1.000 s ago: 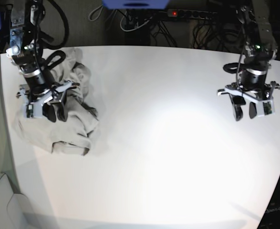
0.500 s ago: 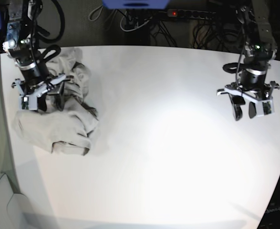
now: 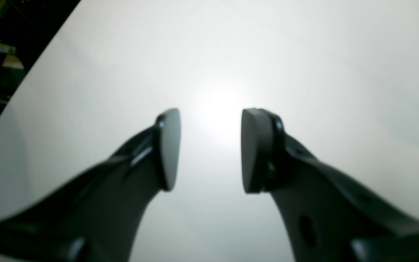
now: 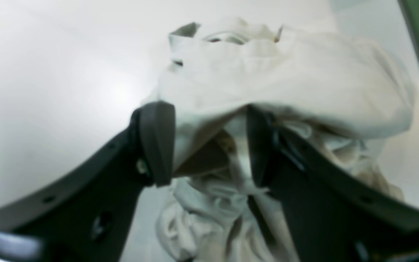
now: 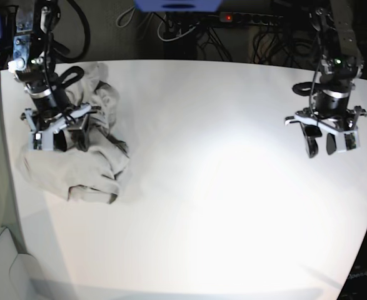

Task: Layout the t-shirt on the table in an organized manner, then fold the t-shirt properly
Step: 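Lift the grasped t-shirt high with the right gripper to shake it out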

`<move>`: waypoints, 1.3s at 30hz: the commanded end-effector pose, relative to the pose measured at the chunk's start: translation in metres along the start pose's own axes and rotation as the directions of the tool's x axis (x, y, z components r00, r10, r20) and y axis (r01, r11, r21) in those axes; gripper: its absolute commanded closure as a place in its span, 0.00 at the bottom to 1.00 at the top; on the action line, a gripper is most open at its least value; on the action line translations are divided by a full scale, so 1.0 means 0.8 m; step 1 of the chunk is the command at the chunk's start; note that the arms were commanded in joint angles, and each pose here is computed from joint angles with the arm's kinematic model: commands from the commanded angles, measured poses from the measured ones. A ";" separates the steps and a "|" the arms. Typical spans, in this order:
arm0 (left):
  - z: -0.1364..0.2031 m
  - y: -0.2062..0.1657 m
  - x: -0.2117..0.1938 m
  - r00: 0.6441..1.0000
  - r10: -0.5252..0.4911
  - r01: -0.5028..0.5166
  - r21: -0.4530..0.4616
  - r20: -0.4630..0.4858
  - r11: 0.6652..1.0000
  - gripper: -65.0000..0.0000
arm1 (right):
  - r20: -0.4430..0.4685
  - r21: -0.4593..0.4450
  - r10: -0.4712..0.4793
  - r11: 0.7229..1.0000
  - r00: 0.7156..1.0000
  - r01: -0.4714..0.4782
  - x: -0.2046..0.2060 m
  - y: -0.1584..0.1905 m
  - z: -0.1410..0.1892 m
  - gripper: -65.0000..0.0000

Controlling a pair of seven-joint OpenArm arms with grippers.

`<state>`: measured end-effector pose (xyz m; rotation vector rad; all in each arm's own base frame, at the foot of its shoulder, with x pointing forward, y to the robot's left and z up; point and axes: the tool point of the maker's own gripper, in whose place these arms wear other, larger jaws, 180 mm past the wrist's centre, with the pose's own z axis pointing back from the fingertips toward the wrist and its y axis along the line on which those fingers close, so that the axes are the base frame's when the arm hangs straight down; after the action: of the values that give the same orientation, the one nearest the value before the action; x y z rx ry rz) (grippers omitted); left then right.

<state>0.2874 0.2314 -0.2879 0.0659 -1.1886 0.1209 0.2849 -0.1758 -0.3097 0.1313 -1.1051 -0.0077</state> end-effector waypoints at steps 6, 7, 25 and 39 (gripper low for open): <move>0.002 0.005 0.017 0.999 -0.002 0.001 0.014 0.047 1.000 0.59 | 0.011 0.025 0.020 0.999 1.000 -0.020 0.025 0.007 -0.010 0.50; 0.002 0.005 0.017 0.999 -0.002 0.001 0.014 0.047 1.000 0.59 | 0.004 0.025 0.020 0.999 1.000 -0.020 0.026 0.007 -0.013 0.50; 0.002 0.005 0.019 0.999 -0.002 0.002 0.014 0.055 1.000 0.59 | -0.044 -0.003 -0.014 1.000 0.999 0.014 0.010 -0.014 -0.045 1.00; 0.007 0.006 0.014 0.999 -0.011 0.010 0.017 0.040 1.000 0.60 | 0.406 0.099 0.126 0.979 0.905 -0.181 0.255 0.036 -0.054 1.00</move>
<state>0.2837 0.2329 -0.2886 0.0725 -1.1837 0.1197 0.4106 -0.1591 -0.1726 0.1609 -1.4260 0.1616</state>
